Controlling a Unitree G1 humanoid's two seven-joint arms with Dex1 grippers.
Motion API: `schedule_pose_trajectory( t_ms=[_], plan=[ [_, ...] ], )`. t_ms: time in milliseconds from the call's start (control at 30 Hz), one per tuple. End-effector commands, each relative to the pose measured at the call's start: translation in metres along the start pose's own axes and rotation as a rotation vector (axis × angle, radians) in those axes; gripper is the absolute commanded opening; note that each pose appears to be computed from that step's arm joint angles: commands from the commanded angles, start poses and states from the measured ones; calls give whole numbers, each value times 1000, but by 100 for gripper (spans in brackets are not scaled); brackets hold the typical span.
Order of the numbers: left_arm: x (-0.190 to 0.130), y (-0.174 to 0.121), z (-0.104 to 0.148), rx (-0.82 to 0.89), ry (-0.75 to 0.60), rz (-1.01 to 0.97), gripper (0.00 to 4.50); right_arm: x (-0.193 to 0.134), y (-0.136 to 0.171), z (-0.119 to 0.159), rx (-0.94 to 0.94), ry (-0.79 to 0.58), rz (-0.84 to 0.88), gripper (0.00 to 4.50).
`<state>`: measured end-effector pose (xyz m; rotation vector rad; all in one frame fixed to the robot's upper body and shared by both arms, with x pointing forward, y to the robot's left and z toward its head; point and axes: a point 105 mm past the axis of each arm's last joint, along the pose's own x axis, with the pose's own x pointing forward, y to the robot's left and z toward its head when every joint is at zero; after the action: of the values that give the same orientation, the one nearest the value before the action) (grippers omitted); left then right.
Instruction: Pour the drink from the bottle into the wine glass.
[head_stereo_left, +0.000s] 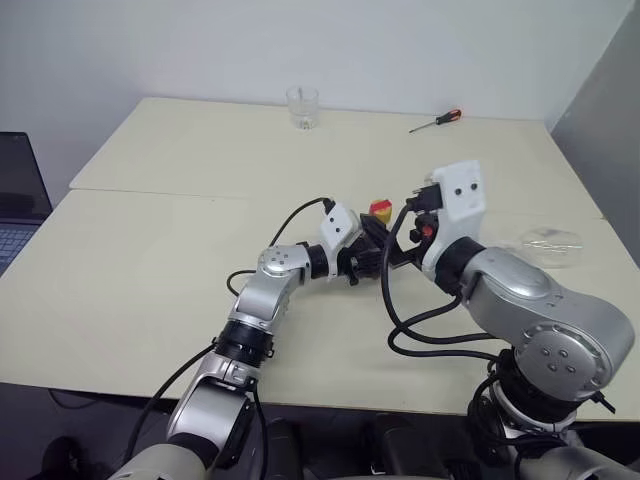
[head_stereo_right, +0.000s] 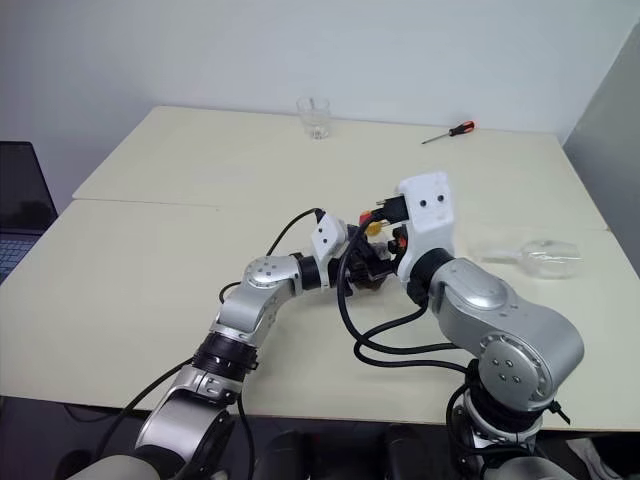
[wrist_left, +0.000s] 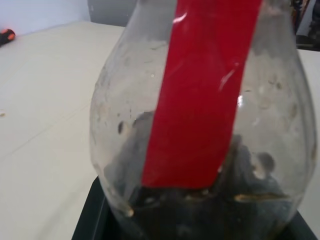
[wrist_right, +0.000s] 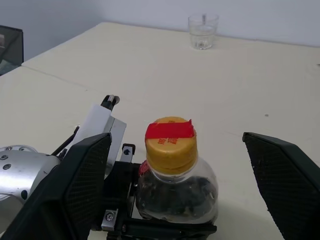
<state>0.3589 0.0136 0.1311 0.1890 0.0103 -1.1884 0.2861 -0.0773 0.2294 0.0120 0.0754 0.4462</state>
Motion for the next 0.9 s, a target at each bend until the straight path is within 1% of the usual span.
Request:
schedule_pose_trajectory(
  t_ms=[33,400,900],
  plan=[
    [7,-3,25,74,-69,-95,160,-9,-2,7,-13,-38,-39,450],
    [22,-6,34,109,-80,-218,158,-14,-3,3,23,-54,-130,450],
    [21,-9,23,102,-55,-222,150,-11,-2,12,30,-84,-132,450]
  ],
)
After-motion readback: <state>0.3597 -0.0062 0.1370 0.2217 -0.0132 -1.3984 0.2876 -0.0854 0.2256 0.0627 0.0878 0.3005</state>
